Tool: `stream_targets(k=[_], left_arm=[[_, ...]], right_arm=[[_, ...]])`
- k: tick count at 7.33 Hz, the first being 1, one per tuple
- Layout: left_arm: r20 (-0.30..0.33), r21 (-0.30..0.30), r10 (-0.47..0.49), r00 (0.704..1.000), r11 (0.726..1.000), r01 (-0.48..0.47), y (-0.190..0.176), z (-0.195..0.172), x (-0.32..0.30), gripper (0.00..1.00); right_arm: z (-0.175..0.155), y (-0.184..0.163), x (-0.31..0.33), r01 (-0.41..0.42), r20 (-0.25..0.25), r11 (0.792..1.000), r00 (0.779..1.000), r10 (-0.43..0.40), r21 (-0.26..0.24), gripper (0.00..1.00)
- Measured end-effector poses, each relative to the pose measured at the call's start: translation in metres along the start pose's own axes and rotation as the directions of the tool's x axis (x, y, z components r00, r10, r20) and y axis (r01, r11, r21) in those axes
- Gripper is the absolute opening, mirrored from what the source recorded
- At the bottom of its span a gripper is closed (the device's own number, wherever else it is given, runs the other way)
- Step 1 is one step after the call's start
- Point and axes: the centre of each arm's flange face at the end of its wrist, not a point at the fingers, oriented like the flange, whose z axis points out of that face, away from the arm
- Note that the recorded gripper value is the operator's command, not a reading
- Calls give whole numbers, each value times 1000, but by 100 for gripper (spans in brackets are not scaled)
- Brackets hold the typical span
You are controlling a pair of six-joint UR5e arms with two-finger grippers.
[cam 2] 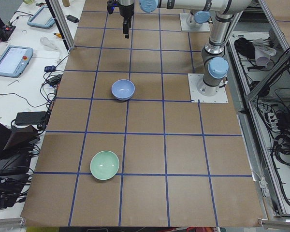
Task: Stack green bowl on blue bowl
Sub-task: 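Move the left gripper toward the mint-green bowl at the table edge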
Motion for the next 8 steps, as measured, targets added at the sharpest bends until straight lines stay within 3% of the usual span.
stream_targets(k=[3,5,7,8], left_arm=[[3,1,17,1000,1000,-17,1,-3,-8,100],[1,-35,107,994,994,-107,7,-5,-46,100],[-6,-92,237,972,967,-237,17,-4,-130,100],[-8,-124,329,944,937,-328,25,1,-183,100]], right_arm=[[0,0,0,0,-1,1000,1000,0,-1,100],[0,0,0,0,-1,1000,1000,0,-1,100],[0,0,0,0,-1,1000,1000,0,-1,100],[0,0,0,0,-1,1000,1000,0,-1,100]])
